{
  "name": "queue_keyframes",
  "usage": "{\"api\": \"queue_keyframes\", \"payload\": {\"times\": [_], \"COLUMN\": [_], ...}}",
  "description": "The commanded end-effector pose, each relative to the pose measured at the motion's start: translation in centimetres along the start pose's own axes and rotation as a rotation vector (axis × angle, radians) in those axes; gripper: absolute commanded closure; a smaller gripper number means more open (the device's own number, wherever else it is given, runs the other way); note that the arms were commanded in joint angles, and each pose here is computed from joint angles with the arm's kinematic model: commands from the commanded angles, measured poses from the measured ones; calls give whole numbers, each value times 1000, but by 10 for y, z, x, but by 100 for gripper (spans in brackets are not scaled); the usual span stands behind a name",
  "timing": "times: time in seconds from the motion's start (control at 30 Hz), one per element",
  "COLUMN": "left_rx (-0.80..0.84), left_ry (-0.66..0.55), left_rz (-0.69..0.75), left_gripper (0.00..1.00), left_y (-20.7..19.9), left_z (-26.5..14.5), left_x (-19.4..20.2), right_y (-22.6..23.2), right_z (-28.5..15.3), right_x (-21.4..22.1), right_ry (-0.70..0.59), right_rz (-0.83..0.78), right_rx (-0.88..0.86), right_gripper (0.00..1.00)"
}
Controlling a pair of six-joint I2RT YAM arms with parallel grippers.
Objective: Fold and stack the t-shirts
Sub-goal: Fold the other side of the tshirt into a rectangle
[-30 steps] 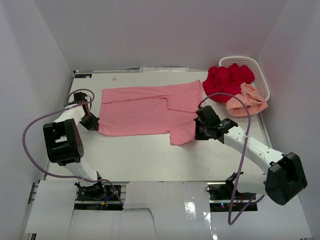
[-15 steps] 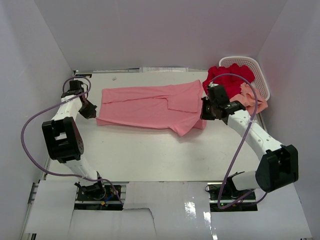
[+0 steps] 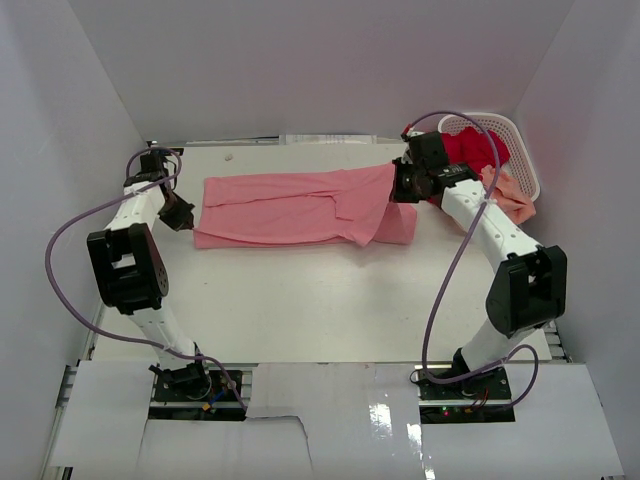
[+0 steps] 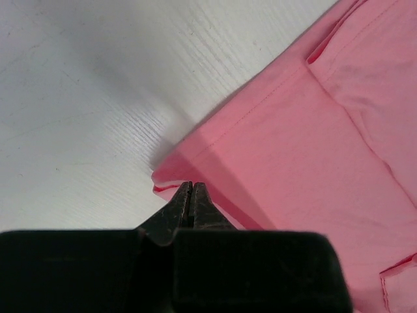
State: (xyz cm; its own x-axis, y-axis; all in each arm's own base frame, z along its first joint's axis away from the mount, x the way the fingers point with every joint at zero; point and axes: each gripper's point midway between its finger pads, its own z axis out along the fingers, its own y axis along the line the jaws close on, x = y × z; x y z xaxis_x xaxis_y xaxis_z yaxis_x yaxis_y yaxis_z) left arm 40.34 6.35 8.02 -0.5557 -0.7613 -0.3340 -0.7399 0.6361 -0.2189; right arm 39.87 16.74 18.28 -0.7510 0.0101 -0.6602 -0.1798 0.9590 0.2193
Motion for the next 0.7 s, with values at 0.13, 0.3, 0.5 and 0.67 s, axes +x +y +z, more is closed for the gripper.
{"api": "queue_keyframes", "payload": {"times": [0.13, 0.3, 0.5, 0.67], "left_rx": [40, 31, 28, 23], "left_ry": [-51, -67, -73, -78], "left_rz": [-25, -23, -26, -28], "left_gripper": [100, 100, 100, 100], "left_y": [-24, -31, -39, -45], "left_z": [-6, -3, 3, 11], "left_x": [-26, -40, -51, -58], "right_y": [12, 10, 11, 11], "right_z": [15, 30, 41, 50], "right_x": [-43, -64, -97, -121], "right_ry": [-72, -93, -133, -170], "right_rz": [-35, -40, -44, -48], "right_rx": [-50, -48, -84, -115], "right_gripper": [92, 92, 92, 92]}}
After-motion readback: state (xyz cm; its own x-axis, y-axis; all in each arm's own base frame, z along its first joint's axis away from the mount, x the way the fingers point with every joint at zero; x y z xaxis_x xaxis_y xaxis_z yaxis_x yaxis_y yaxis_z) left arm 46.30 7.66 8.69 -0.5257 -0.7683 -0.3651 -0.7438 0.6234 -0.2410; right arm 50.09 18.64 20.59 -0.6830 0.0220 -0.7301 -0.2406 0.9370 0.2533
